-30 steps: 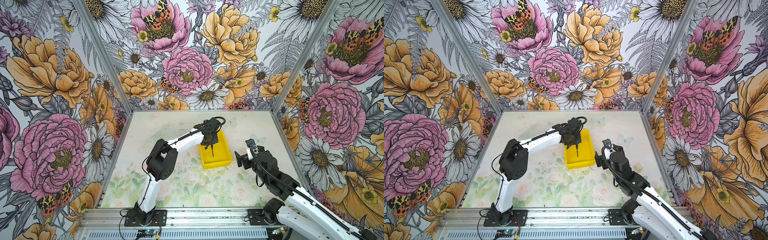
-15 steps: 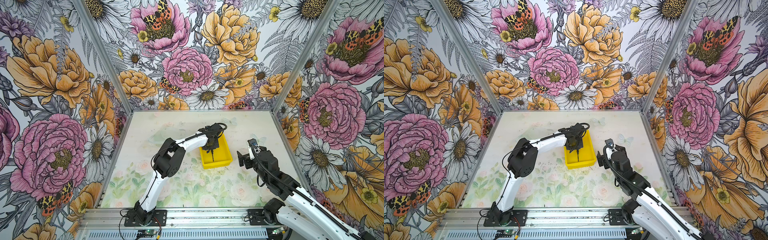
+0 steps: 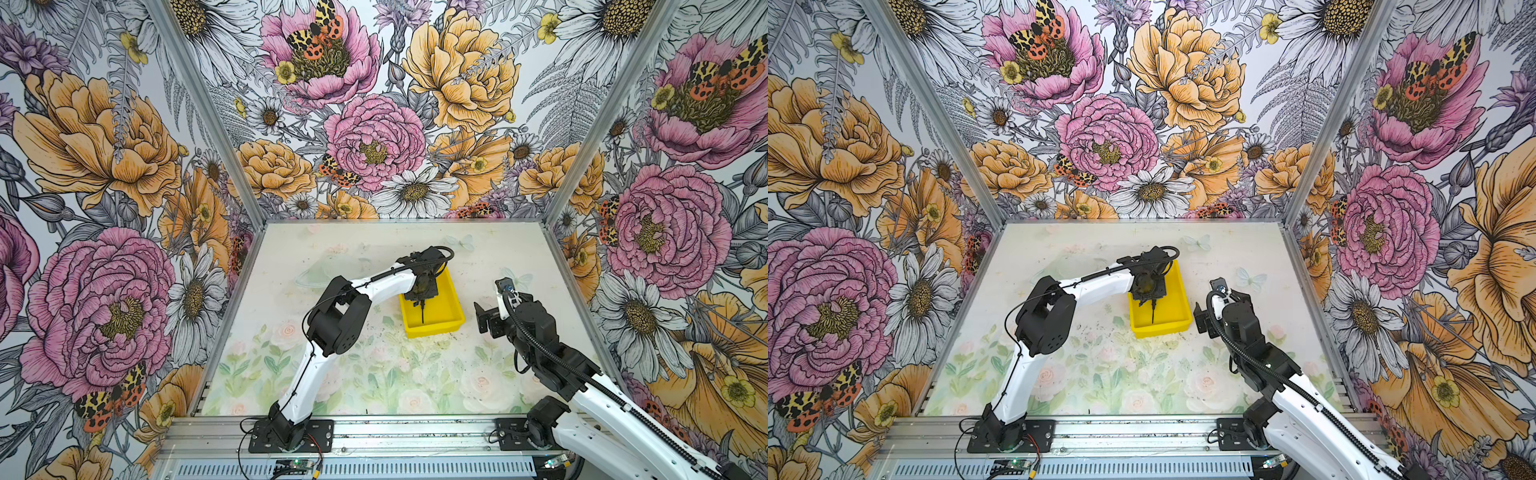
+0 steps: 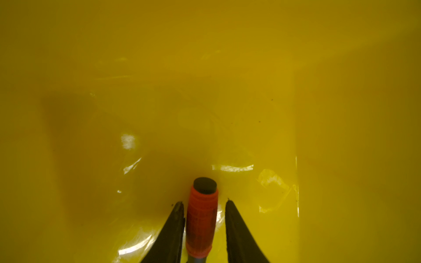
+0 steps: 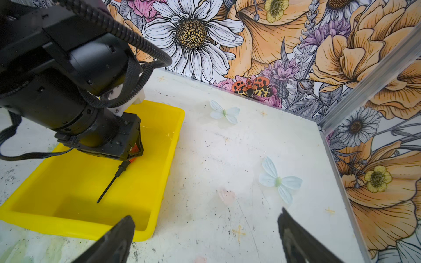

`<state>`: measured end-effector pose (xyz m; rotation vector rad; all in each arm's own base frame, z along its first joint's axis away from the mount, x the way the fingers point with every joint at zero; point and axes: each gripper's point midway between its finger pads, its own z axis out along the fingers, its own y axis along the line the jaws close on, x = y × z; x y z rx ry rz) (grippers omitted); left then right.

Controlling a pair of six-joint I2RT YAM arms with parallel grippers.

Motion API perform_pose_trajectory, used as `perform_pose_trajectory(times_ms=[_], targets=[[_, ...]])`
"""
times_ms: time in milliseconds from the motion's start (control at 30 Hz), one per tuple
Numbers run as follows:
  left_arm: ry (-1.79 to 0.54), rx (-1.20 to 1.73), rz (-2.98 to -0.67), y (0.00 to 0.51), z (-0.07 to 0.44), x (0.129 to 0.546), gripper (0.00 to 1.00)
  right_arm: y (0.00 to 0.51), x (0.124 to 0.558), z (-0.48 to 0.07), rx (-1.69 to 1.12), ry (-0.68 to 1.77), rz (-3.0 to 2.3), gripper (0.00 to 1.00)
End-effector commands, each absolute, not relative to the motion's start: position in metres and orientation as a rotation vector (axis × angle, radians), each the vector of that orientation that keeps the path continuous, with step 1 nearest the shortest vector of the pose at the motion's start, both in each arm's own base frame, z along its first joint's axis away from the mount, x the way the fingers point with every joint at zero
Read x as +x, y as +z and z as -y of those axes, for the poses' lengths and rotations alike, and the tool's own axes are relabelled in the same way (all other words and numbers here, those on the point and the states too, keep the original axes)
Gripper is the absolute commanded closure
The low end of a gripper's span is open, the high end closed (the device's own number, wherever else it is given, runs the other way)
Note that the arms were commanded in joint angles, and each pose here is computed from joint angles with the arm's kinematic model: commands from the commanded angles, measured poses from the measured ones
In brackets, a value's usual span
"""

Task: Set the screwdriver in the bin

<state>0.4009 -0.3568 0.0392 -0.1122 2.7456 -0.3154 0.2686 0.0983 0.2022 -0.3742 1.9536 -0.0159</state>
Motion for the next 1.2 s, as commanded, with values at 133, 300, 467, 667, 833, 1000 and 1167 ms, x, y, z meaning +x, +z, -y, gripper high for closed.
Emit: perform_pose_trajectory(times_ms=[133,300,467,667,833,1000,1167], targets=[[-0.331,-0.081,-2.66,0.078,0.356,0.406,0.57,0.211,0.269,-0.098,-0.363,0.0,-1.932,0.01],[-0.384,-0.06,-2.609,0.117,0.355,0.394,0.39,0.21,0.268,-0.101,-0.369,0.024,-1.933,0.0],[-0.419,0.01,-2.544,0.159,0.35,0.377,0.28,0.211,0.27,-0.103,-0.354,0.037,-1.934,0.0],[-0.402,0.013,-2.481,0.193,0.306,0.359,0.01,0.218,0.273,-0.099,-0.285,0.043,-1.905,0.01],[-0.303,0.062,-2.436,0.202,0.264,0.345,0.01,0.223,0.276,-0.096,-0.191,0.081,-1.916,0.01],[-0.27,0.051,-2.363,0.207,0.221,0.331,0.01,0.215,0.277,-0.081,-0.064,0.041,-1.939,0.0],[-0.182,-0.006,-2.25,0.211,0.158,0.319,0.01,0.212,0.276,-0.066,0.086,0.03,-1.927,0.0]])
